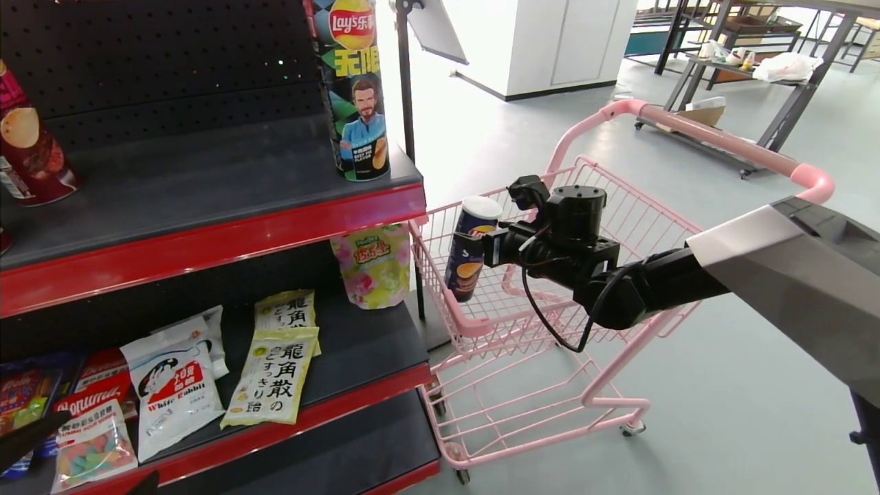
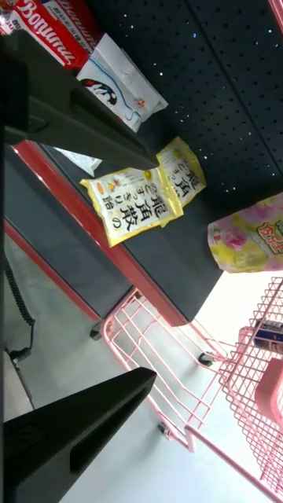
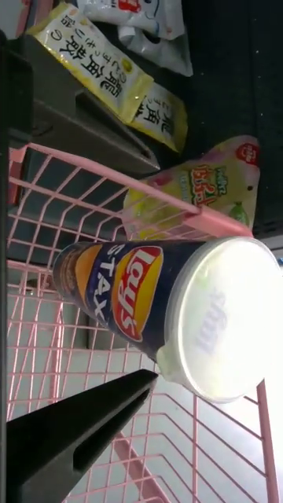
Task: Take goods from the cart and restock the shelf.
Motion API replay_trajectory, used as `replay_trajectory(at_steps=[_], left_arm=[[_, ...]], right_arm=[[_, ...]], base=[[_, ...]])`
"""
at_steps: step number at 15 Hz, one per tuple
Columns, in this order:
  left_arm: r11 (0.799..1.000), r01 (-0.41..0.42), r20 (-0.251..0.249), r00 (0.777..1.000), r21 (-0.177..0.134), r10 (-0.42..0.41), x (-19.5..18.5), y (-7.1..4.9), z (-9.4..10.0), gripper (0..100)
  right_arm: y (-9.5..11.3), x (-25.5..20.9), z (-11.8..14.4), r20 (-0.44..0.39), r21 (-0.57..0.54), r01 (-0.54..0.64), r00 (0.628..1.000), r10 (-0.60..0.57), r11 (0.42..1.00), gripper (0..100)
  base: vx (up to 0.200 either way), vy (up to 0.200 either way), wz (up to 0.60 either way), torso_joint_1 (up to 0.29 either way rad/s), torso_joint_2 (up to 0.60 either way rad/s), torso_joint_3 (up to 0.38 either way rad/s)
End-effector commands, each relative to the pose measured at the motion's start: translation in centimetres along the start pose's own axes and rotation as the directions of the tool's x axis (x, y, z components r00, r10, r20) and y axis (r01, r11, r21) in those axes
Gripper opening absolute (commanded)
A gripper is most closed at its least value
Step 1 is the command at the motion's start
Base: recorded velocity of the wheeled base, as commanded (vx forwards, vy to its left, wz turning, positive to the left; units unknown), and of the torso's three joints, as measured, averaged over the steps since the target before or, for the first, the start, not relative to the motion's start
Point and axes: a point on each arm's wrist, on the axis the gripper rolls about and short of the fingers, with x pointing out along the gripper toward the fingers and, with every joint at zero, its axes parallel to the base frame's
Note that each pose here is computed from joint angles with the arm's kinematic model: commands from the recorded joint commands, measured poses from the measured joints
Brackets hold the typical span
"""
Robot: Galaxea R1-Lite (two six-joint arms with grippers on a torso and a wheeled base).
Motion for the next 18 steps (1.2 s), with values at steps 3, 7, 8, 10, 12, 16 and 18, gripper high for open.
replay_trajectory(at_steps=[3, 7, 8, 10, 12, 16, 18], left_arm=[[1.000, 0.003, -0.012, 1.000, 0.000, -0.003, 0.0, 0.0, -0.1, 100], [1.000, -0.006, -0.011, 1.000, 0.003, 0.006, 0.0, 0.0, 0.0, 100], [1.000, -0.008, -0.011, 1.000, 0.003, 0.008, 0.0, 0.0, 0.0, 100], [1.000, -0.008, -0.010, 1.000, 0.004, 0.008, 0.0, 0.0, 0.0, 100], [1.000, -0.011, -0.011, 1.000, 0.004, 0.011, 0.0, 0.0, 0.0, 100], [1.000, -0.010, -0.012, 1.000, 0.022, 0.011, 0.0, 0.0, 0.0, 100], [1.000, -0.012, -0.012, 1.000, 0.022, 0.012, 0.0, 0.0, -0.1, 100]], right_arm=[[-0.1, 1.5, -0.6, 0.013, 0.018, -0.003, 1.000, 0.003, 1.000, 100], [-0.6, 2.8, -1.2, 0.027, 0.021, 0.002, 1.000, -0.002, 1.000, 100], [-0.7, 3.2, -1.4, 0.028, 0.030, 0.001, 1.000, -0.002, 1.000, 100], [-0.9, 3.4, -1.8, 0.021, 0.036, 0.005, 1.000, -0.006, 0.999, 100], [-1.7, 3.7, -2.5, 0.013, 0.040, 0.019, 1.000, -0.020, 0.999, 100], [-2.0, 4.1, -2.1, 0.033, 0.041, 0.022, 0.999, -0.023, 0.999, 100], [-1.7, 4.7, -2.4, 0.039, 0.053, 0.001, 0.999, -0.003, 0.999, 100]], base=[[0.000, 0.000, 0.00, 0.000, 0.00, 0.000], [0.000, 0.000, 0.00, 0.000, 0.00, 0.000], [0.000, 0.000, 0.00, 0.000, 0.00, 0.000], [0.000, 0.000, 0.00, 0.000, 0.00, 0.000], [0.000, 0.000, 0.00, 0.000, 0.00, 0.000], [0.000, 0.000, 0.00, 0.000, 0.00, 0.000], [0.000, 0.000, 0.00, 0.000, 0.00, 0.000]])
